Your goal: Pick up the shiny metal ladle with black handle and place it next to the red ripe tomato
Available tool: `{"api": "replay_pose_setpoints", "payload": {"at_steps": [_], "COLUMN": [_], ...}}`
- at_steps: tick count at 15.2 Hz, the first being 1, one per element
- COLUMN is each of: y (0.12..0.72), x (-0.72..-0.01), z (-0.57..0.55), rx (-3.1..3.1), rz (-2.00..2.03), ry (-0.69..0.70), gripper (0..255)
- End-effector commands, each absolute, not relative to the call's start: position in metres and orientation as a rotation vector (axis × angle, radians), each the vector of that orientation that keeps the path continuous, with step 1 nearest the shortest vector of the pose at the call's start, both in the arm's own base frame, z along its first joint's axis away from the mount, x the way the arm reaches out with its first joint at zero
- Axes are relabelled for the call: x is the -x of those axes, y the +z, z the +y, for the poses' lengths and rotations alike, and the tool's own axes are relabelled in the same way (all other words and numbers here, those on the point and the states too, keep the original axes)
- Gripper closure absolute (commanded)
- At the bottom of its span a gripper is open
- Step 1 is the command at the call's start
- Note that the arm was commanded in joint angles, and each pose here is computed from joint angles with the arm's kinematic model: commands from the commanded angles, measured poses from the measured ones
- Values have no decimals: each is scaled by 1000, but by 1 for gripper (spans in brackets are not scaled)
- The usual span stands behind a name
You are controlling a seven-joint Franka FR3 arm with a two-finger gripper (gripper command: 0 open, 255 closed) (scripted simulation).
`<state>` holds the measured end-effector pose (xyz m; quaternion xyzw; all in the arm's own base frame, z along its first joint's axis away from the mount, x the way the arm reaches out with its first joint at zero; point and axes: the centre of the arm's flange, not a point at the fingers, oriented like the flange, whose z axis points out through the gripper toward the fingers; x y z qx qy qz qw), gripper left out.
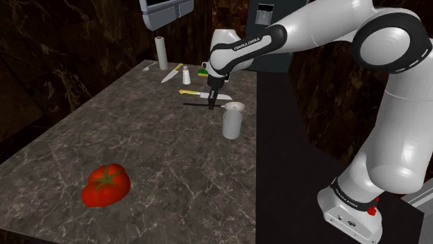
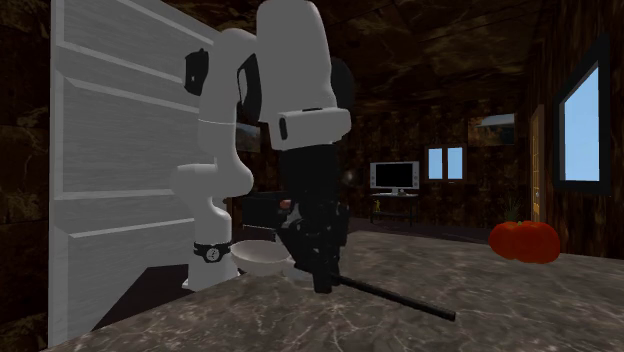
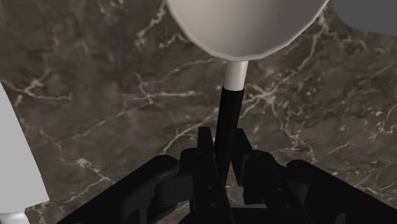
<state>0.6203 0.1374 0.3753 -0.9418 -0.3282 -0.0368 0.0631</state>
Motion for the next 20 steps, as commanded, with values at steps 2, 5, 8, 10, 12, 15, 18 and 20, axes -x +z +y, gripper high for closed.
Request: {"api": "replay_pose_setpoints", "payload": {"at_steps": [2,5,8,10,12,15,18,20], "y": [391,407,423,433,444,460,476,486], "x": [-620,-620,-620,-620,-620,-620,-620,-620], "z": [137,137,137,137,137,137,137,137], "rx": [2845,2845,2845,2845,2845,2845,2845,2845], "rz": [-992,-992,-992,-992,-992,-992,-992,-992], "ry": [-111,-111,-111,-111,-111,-111,-111,-111], "gripper": [255,255,255,255,255,255,255,255]}}
